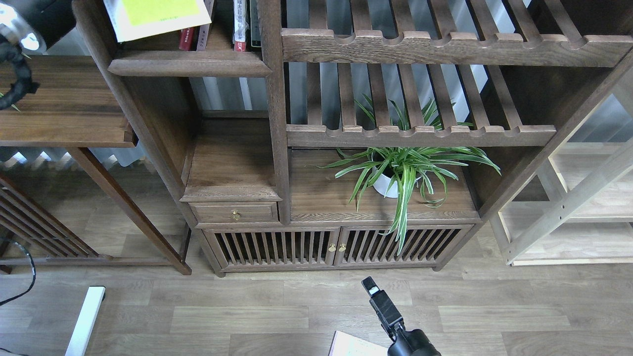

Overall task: Organize books on shelf
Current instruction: 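Push the yellow book onto the upper shelf with the left gripper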

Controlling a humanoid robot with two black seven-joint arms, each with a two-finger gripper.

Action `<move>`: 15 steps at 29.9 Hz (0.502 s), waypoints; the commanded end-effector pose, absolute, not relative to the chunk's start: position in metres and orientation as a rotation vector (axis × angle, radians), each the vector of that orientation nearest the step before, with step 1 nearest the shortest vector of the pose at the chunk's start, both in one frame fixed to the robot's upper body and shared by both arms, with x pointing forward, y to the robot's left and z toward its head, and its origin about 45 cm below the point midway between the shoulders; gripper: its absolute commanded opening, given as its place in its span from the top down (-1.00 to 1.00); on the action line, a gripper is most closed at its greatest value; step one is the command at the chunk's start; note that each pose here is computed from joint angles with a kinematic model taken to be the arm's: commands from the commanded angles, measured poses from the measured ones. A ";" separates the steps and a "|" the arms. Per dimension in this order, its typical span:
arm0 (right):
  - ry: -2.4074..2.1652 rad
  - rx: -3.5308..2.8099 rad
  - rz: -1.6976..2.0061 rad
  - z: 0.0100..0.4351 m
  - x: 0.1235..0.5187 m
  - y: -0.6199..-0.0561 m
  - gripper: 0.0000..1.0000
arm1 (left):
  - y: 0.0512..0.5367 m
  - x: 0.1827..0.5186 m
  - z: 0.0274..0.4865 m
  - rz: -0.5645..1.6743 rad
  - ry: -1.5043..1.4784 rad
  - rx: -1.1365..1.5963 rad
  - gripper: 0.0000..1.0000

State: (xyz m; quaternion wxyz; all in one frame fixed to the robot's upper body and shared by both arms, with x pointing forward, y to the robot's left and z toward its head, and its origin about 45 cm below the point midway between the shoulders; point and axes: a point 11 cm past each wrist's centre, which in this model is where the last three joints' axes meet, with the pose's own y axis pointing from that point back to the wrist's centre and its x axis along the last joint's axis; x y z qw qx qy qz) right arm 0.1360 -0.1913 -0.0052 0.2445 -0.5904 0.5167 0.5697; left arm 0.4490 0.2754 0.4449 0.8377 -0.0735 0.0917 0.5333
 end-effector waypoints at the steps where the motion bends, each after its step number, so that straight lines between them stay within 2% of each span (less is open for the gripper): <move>1: 1.419 -1.584 1.560 -0.006 0.134 -0.194 -0.98 | 0.265 0.454 0.459 1.118 0.162 -0.142 1.00; 8: 1.442 -1.577 1.555 -0.008 0.133 -0.204 -0.98 | 0.271 0.448 0.469 1.126 0.139 -0.162 1.00; 15: 1.444 -1.602 1.542 -0.006 0.139 -0.210 -0.97 | 0.299 0.434 0.455 1.156 0.156 -0.155 1.00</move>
